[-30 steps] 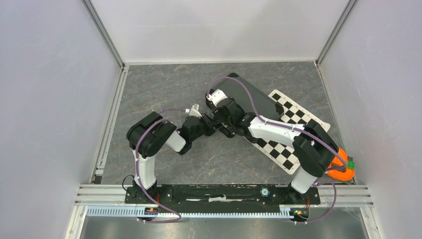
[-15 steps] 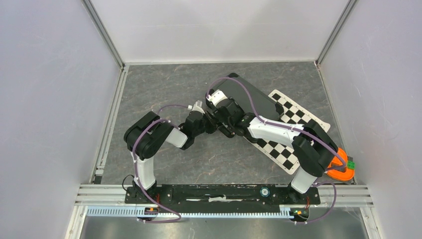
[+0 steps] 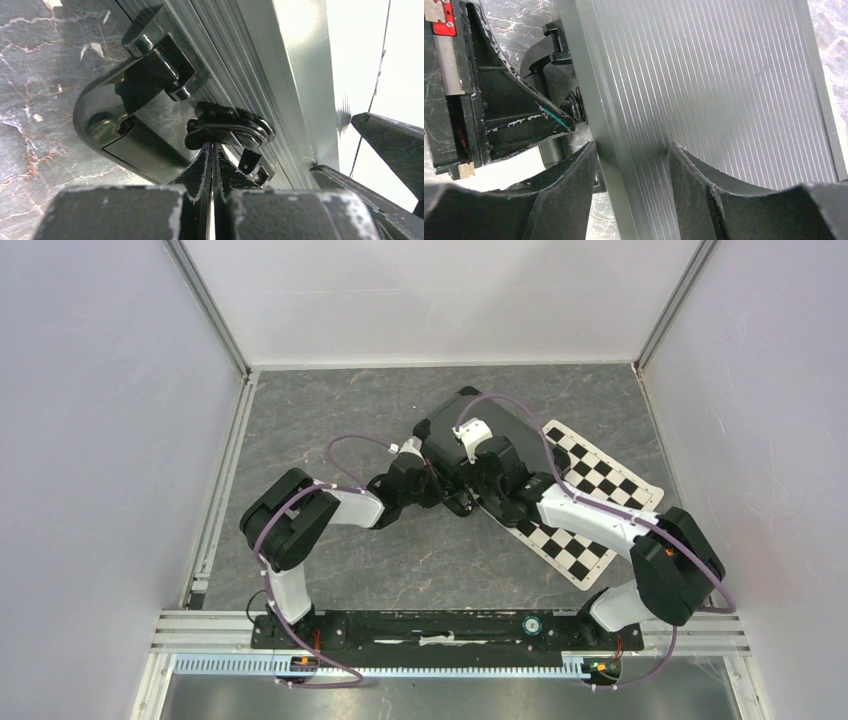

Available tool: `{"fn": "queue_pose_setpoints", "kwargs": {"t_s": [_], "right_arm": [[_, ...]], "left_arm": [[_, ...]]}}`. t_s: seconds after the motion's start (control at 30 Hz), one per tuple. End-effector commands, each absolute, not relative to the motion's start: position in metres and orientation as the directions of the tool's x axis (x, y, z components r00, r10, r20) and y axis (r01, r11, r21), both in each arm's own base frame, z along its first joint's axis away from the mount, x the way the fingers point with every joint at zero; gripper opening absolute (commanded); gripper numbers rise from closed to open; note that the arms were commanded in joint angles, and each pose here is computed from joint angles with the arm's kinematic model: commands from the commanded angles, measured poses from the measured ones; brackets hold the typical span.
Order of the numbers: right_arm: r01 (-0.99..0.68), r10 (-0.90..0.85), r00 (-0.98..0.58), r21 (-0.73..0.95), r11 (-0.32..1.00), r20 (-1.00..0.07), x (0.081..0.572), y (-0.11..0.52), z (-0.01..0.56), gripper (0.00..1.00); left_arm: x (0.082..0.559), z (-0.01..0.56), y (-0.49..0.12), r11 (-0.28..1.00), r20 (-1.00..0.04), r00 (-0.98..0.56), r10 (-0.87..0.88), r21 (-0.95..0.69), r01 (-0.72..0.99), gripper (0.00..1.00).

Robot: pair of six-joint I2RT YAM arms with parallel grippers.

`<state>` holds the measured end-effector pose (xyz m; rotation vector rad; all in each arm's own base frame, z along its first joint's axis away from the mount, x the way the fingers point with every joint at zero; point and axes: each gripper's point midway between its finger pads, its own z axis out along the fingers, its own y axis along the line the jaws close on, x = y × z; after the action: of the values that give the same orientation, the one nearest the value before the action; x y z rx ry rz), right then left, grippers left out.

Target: Pack up texas hold em set

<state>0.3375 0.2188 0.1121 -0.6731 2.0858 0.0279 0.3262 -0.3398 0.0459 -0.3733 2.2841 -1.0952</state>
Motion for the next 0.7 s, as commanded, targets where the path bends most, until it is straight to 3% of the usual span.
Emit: {"fn": "queue_pose_setpoints", "kwargs": {"t_s": [0.0, 0.33, 0.67], "right_arm": [[-0.478, -0.380, -0.439, -0.146, 0.866, -0.814, 0.334, 0.217, 0.122, 0.59], [-0.468, -0.357, -0.445, -0.127, 0.875, -0.822, 0.331, 0.211, 0.117, 0.58], [-0.463, -0.344, -0.439, -0.119, 0.878, -0.830, 0.332, 0.210, 0.117, 0.58]], "left_arm": [[0.337, 0.037, -0.338, 0.707, -0.448, -0.776, -0.444, -0.707, 0.003, 0.02], [0.337, 0.044, -0.334, 0.786, -0.518, -0.749, -0.414, -0.619, -0.006, 0.02], [0.319, 0.100, -0.317, 0.858, -0.634, -0.719, -0.284, -0.504, 0.105, 0.02]]}}
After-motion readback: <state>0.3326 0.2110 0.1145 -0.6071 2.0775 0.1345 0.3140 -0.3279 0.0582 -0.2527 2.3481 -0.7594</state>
